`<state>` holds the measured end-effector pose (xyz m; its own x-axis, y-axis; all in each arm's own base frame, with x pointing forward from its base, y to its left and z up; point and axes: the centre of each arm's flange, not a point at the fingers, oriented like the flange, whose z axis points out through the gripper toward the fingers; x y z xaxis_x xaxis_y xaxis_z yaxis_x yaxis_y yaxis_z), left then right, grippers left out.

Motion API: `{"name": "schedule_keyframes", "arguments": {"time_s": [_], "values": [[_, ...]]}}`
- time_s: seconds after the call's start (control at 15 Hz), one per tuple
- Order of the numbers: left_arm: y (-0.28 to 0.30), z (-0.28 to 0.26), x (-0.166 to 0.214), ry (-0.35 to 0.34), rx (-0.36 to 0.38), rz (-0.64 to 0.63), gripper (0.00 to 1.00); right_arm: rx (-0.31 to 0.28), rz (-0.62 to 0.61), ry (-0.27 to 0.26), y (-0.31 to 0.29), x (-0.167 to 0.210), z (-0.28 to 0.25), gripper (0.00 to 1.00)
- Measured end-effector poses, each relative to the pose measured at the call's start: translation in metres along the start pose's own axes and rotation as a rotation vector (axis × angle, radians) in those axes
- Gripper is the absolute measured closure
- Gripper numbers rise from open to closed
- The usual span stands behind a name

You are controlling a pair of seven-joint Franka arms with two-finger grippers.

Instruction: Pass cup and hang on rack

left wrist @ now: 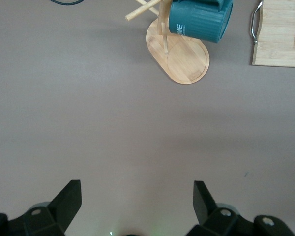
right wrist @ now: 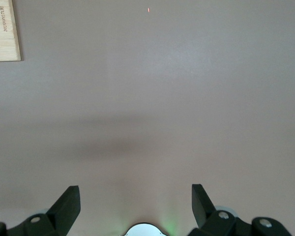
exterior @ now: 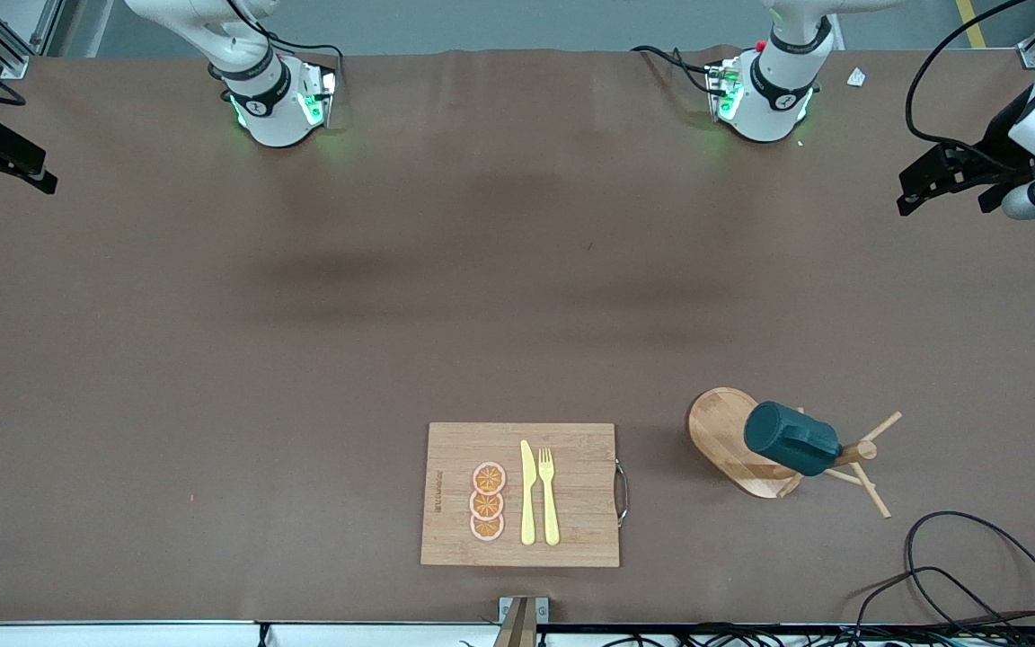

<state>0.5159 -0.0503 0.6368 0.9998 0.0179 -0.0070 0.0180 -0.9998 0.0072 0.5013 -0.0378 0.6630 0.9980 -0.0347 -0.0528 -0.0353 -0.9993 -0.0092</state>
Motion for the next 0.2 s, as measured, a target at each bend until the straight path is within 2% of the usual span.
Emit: {"name": "schedule_keyframes", "arguments": {"time_s": [0.2], "values": [[-0.0013,0.0032,0.0022,-0.006,0.000,0.022,0.00,0.000,0.000,0.000,0.0000,0.0000,0.0000,0.00]]}}
